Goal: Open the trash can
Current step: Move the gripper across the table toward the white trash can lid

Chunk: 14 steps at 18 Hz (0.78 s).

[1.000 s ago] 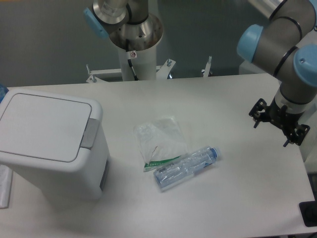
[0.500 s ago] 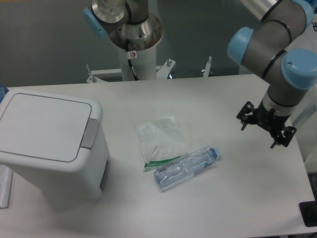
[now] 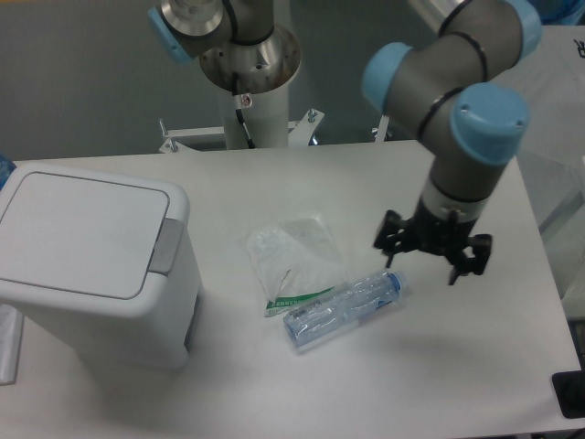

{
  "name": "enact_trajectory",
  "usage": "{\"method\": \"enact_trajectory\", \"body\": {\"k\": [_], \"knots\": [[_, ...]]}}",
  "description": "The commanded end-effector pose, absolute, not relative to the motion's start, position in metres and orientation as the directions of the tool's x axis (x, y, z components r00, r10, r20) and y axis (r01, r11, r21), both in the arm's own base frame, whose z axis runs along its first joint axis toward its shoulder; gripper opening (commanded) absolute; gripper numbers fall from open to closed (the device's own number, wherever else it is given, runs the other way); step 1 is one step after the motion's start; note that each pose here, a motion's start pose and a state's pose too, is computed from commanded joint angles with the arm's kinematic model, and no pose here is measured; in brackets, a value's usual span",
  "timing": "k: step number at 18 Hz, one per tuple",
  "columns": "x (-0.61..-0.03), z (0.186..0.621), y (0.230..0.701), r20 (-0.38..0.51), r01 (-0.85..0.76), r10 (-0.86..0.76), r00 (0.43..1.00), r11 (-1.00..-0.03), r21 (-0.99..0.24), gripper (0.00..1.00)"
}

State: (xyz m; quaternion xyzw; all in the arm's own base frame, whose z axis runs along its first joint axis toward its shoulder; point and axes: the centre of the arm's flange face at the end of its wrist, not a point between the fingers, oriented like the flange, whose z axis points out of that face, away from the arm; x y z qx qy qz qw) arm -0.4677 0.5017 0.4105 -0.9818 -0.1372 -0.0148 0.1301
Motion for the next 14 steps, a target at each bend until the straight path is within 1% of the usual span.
{"method": "enact_trajectory", "body": {"k": [2,5,7,9,11,14], "knots": [[-0.453,0.434,0.519,0.104,0.296,0.277,0.955,-0.901,-0.316,1.0],[-0.424,0.453,0.543,0.18,0.335,0.287,0.941,-0.867,-0.369,1.0],[-0.408,0.464,0.552,0.223,0.334,0.263,0.939,-0.852,-0.402,1.0],[-0.394,0.487,0.547,0.253,0.347,0.257,0.933,-0.83,-0.436,1.0],[-0.367,0.5,0.548,0.27,0.336,0.232,0.935,-0.828,-0.45,1.0],[-0.336,0.501,0.535,0.282,0.33,0.22,0.934,-0.834,-0.442,1.0]]}}
